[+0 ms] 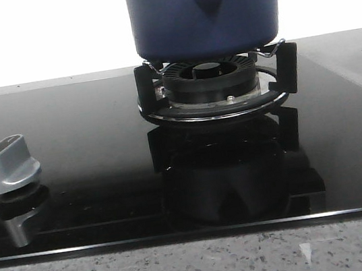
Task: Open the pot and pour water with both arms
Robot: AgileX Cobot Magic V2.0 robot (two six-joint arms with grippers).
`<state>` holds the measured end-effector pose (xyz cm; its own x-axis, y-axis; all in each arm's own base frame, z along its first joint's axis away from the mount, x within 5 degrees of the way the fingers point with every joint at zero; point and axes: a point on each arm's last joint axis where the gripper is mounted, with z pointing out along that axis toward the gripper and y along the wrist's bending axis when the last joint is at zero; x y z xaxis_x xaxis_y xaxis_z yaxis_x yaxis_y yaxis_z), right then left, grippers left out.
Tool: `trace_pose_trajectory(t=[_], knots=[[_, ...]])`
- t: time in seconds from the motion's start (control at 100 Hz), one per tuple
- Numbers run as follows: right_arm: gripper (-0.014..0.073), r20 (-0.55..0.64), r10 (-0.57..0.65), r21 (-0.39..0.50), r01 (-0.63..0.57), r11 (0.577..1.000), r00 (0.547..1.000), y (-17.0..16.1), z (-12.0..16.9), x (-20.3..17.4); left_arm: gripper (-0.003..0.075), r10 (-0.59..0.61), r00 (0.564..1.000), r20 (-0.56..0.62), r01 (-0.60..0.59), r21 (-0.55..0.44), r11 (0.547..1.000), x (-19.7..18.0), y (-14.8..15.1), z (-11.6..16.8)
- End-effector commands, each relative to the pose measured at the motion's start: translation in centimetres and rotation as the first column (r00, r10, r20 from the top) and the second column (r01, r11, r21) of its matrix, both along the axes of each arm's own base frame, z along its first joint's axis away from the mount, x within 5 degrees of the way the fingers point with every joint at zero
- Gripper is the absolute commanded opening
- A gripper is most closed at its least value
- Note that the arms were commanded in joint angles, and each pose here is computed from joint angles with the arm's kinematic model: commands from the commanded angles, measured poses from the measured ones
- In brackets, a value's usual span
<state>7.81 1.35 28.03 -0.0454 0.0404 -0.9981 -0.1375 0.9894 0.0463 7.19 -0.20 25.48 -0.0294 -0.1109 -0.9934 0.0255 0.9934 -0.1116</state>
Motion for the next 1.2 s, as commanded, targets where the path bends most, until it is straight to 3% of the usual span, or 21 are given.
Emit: trace_pose_trajectory(t=[0.0, 0.29, 0.46, 1.19], knots=[[-0.0047, 0.041, -0.029, 0.009, 0.028, 1.000, 0.999, -0.3, 1.0, 0.0, -0.0020, -0.011, 0.996, 0.090, 0.013, -0.013, 1.000, -0.4, -0.1, -0.3], [-0.0047, 0.041, -0.029, 0.009, 0.028, 1.000, 0.999, -0.3, 1.0, 0.0, -0.0020, -0.011, 0.999, 0.047, 0.014, -0.070, 0.997, -1.4, 0.0, -5.6], [-0.0047, 0.041, -0.029, 0.009, 0.028, 1.000, 0.999, -0.3, 1.0, 0.0, -0.0020, -0.012, 0.998, 0.062, 0.013, -0.014, 1.000, -1.7, 0.0, -5.6], [-0.0047, 0.042, -0.026, 0.009, 0.026, 1.000, 0.999, -0.2, 1.0, 0.0, -0.0020, -0.013, 0.998, 0.055, 0.014, -0.016, 1.000, -1.7, 0.0, -5.6]])
